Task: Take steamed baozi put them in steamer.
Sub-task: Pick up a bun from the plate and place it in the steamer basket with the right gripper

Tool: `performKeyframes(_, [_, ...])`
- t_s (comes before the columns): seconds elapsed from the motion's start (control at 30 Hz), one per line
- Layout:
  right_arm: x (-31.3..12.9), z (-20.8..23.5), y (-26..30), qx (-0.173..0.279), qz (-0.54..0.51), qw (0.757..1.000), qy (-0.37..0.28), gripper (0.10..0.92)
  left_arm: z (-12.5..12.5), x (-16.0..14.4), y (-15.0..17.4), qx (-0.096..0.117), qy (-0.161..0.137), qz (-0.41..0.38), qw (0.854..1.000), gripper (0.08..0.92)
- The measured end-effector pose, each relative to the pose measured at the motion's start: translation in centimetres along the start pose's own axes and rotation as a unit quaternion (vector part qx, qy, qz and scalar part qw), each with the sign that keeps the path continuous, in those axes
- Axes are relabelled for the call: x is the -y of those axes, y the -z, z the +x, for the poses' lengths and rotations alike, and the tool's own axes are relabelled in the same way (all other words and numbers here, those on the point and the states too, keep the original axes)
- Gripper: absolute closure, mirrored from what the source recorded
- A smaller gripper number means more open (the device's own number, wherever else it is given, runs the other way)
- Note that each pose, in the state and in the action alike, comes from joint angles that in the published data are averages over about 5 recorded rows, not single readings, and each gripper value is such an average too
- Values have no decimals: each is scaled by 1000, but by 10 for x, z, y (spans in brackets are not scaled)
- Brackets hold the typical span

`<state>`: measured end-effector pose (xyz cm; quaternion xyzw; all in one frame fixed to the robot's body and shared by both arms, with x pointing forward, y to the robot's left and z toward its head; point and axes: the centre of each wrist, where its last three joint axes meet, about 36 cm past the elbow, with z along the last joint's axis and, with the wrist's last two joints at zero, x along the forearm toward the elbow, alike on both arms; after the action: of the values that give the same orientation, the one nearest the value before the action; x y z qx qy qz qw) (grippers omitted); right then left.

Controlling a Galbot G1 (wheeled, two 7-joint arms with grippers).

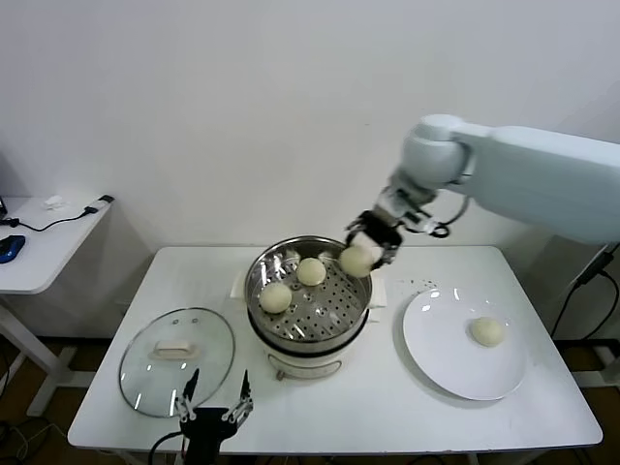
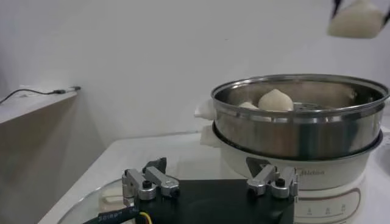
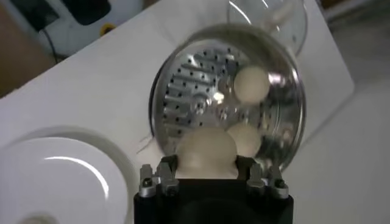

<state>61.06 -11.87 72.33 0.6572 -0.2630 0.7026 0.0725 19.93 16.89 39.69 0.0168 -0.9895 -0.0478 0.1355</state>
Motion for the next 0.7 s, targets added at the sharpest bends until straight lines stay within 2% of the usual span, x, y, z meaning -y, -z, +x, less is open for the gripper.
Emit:
performKeyframes(0.3, [43, -56, 44, 24, 132, 990, 39, 378, -2, -3, 2, 1, 4, 1, 1000, 177])
performKeyframes(0.7, [56, -124, 60, 39, 193, 978, 68, 377, -2, -8, 2, 0, 11, 1, 1000, 177])
